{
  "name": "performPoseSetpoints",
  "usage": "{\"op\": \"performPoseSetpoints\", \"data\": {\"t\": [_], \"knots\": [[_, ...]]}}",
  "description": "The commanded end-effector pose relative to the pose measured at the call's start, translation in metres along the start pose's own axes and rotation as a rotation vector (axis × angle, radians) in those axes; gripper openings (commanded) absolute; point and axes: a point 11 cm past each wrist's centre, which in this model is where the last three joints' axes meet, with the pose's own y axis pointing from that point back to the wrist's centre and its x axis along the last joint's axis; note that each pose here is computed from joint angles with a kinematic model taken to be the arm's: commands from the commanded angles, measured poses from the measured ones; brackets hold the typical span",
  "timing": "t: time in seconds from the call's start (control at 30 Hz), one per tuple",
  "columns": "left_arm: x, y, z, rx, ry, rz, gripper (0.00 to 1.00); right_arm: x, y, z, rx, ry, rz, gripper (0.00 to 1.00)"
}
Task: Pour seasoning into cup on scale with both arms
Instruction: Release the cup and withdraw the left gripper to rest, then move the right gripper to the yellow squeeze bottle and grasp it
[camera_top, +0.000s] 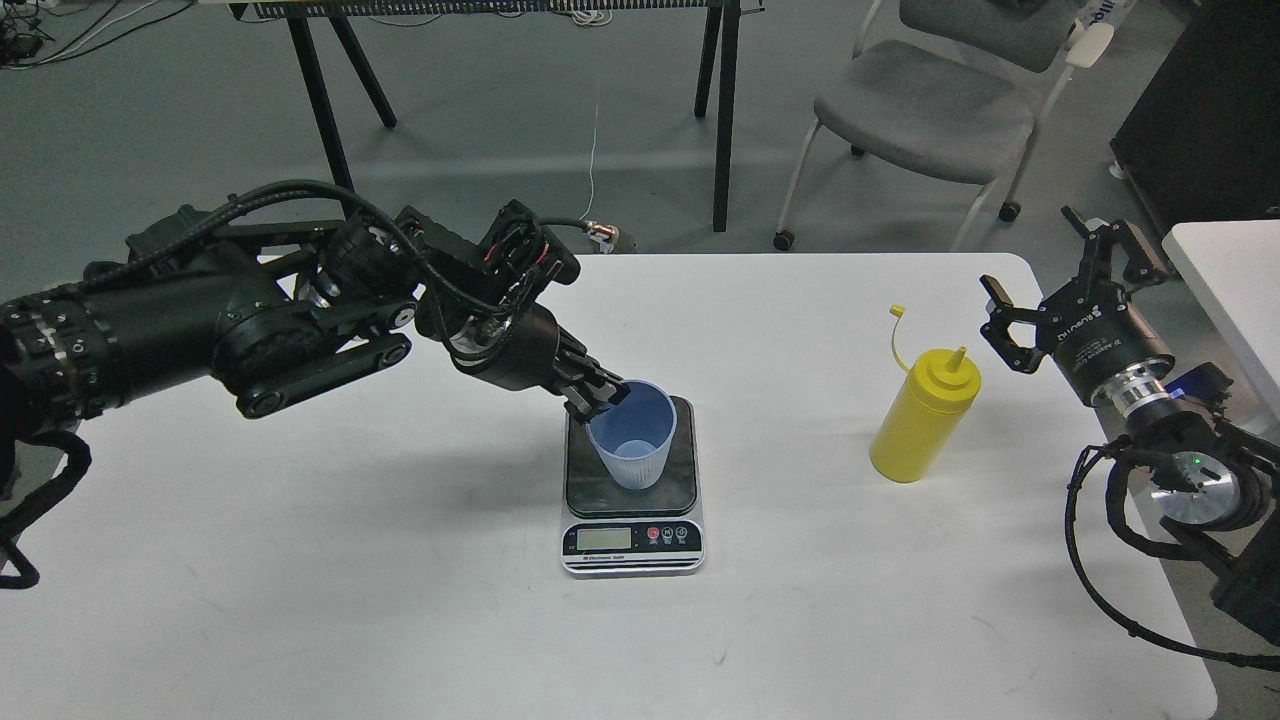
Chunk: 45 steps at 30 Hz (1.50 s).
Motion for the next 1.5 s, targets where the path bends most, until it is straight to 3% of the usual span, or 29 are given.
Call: {"op": "performPoseSetpoints", "data": {"t": [0.0,0.17,0.3,0.4,0.53,0.6,0.77,0.87,1.0,1.24,1.47], "knots": [[0.007,0.003,0.003,-0.033,0.060,0.041,0.58,-0.001,-0.001,0.000,0.001,-0.001,-0.002,1.00],[0.017,0.009,0.002,-0.038,0.074,0.072,0.69,0.000,0.000,0.001,-0.003,-0.001,-0.001,1.00],[0.047,0.040,-0.007,-0.032,0.121,0.192,0.74,0.000,0.001,0.002,-0.006,-0.001,0.001,1.00],[0.073,0.083,-0.022,-0.037,0.212,0.348,0.76,0.007,0.006,-0.002,0.003,0.000,0.018,1.00],[0.108,0.163,-0.051,-0.123,0.449,0.702,0.81,0.031,0.025,-0.015,0.019,-0.001,0.084,1.00],[0.103,0.200,-0.080,-0.162,0.621,0.880,0.81,0.050,0.045,-0.021,0.026,-0.027,0.149,1.00],[0.032,0.250,-0.158,-0.248,1.102,1.292,0.84,0.081,0.103,-0.020,-0.023,-0.132,0.277,1.00],[-0.016,0.259,-0.188,-0.229,1.273,1.457,0.85,0.071,0.136,-0.001,-0.082,-0.219,0.288,1.00],[-0.054,0.234,-0.195,-0.226,1.390,1.472,0.85,0.054,0.170,0.030,-0.150,-0.327,0.303,1.00],[-0.099,0.217,-0.198,-0.190,1.490,1.478,0.85,0.016,0.179,0.069,-0.156,-0.464,0.265,1.00],[-0.105,0.214,-0.198,-0.184,1.504,1.476,0.85,-0.015,0.164,0.110,-0.154,-0.583,0.220,1.00]]}}
